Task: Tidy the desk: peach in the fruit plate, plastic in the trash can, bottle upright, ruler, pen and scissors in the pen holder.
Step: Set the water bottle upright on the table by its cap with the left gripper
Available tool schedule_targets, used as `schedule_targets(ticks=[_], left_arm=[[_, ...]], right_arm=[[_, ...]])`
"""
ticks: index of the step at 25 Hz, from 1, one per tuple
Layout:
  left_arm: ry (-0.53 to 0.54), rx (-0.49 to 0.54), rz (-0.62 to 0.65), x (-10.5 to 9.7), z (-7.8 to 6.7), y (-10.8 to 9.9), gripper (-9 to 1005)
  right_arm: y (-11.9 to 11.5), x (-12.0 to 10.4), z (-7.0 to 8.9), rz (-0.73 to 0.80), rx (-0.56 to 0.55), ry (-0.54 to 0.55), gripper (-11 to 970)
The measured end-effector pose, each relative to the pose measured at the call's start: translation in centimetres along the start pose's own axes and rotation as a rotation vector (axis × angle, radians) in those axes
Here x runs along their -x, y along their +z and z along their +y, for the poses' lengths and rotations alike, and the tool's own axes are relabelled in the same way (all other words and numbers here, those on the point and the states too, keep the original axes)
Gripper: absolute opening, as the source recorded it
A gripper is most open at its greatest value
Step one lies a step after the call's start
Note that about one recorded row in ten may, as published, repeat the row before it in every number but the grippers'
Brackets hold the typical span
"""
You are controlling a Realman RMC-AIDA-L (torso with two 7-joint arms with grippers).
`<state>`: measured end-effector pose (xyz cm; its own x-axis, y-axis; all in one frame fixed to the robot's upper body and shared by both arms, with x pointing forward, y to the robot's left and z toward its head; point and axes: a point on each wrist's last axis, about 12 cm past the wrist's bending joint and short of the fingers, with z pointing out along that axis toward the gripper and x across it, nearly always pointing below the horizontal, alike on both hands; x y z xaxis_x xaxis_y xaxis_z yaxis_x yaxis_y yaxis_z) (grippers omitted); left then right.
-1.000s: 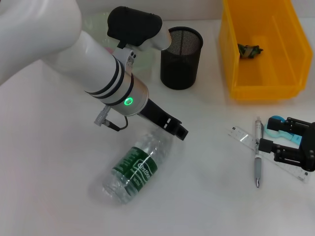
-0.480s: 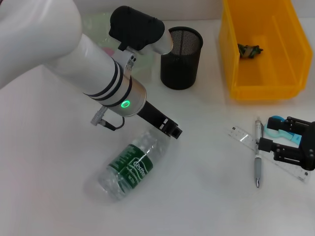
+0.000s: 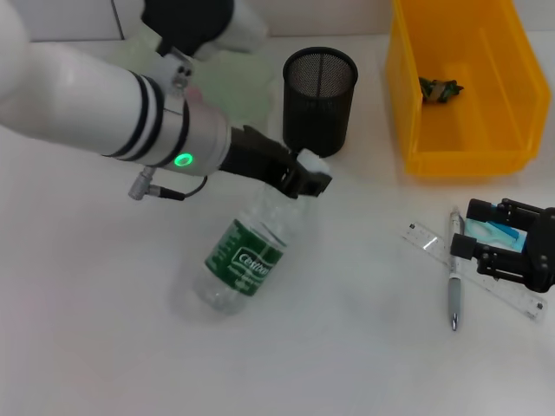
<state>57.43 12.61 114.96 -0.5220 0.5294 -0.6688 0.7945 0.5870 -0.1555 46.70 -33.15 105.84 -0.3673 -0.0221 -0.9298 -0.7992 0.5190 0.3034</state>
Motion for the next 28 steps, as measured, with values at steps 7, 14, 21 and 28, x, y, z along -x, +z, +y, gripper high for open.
schedule_targets(ticks=[7, 14, 21, 28], left_arm=[[-0.023, -0.067, -0.238, -1.4, 1.2, -2.6, 445], [-0.039, -0.085, -0.459, -4.9, 3.4, -3.4, 444], [-0.056, -0.067, -0.636, -8.0, 4.8, -3.4, 443], [-0.035, -0.015, -0.787, -11.0, 5.3, -3.1, 441]], right_arm=[[0.4, 0.3, -0.2, -0.021, -0.002, 0.003, 714], [0.9, 0.4, -0.2, -0.048, 0.003, 0.022, 714], [1.3, 0.3, -0.2, -0.064, 0.005, 0.04, 714], [2.1, 0.1, -0.2, -0.077, 0.004, 0.065, 713]])
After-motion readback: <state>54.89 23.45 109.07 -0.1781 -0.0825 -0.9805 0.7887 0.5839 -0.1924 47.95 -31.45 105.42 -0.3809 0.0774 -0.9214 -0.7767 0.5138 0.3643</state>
